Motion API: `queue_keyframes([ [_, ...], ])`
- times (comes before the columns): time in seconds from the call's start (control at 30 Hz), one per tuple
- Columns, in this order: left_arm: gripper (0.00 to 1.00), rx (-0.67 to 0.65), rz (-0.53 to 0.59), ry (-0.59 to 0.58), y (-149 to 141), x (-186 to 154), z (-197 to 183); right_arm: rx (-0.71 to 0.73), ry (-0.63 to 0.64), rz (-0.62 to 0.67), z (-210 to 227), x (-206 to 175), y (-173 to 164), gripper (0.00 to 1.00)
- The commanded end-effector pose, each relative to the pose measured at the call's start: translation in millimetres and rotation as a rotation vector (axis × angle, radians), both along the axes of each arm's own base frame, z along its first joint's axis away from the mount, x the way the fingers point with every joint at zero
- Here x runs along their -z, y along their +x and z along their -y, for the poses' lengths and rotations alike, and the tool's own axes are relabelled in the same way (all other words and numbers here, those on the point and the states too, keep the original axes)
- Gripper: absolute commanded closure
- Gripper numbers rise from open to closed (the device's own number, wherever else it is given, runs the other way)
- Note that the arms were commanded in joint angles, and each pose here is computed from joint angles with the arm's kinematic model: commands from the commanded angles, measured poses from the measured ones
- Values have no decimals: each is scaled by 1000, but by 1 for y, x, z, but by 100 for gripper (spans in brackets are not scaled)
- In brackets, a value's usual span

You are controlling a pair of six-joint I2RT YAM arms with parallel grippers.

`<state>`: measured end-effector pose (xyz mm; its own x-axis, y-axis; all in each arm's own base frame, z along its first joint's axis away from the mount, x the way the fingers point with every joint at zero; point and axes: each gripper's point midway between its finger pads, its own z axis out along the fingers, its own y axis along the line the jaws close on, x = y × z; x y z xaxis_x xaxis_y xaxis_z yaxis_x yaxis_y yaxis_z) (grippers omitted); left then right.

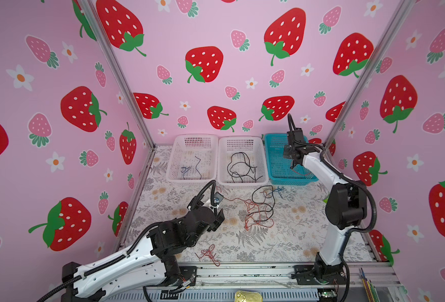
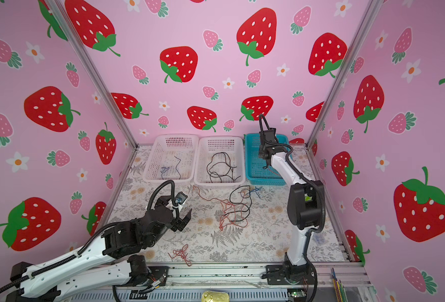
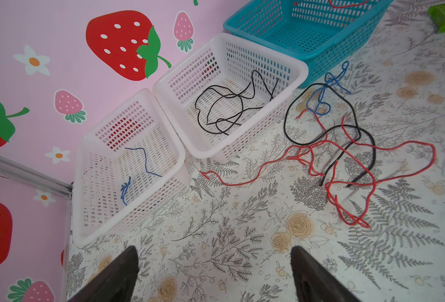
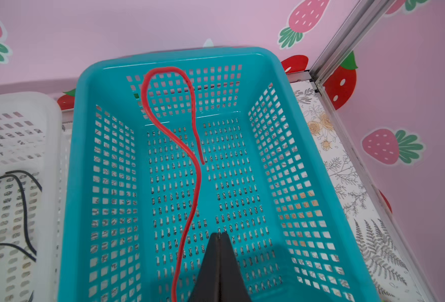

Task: Untangle and sort cables by color
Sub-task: Place the cable in the container, then pick up the cable from the middle-right of the table.

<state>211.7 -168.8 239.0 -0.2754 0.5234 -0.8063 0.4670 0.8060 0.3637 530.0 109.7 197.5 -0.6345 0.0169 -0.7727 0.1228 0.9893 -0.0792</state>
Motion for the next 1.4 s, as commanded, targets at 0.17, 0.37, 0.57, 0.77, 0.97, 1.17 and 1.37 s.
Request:
queue_keyframes([
  [0.17, 8, -18, 12, 6, 2, -2, -4, -71, 28, 113, -14, -44, 19, 68],
  [0.37, 8, -15, 9, 15, 3, -1, -4, -92, 68, 152, -18, -90, -1, 49],
  [0.57, 8, -30, 23, 3, 3, -4, -8, -175, 159, 137, -35, -76, -73, 34],
  [0.77, 8, -36, 23, -1, 5, -4, -8, -212, 310, 83, -34, -17, -142, 30],
  [0.97, 8, -39, 21, 0, 6, -3, -8, -222, 400, 8, -38, 30, -174, 32],
  [1.17, 8, -38, 17, 5, 6, -1, -7, -184, 419, -100, -41, 80, -175, 34],
  [1.37, 8, -34, 11, 10, 6, 1, -6, -168, 445, -128, -48, 99, -164, 35],
])
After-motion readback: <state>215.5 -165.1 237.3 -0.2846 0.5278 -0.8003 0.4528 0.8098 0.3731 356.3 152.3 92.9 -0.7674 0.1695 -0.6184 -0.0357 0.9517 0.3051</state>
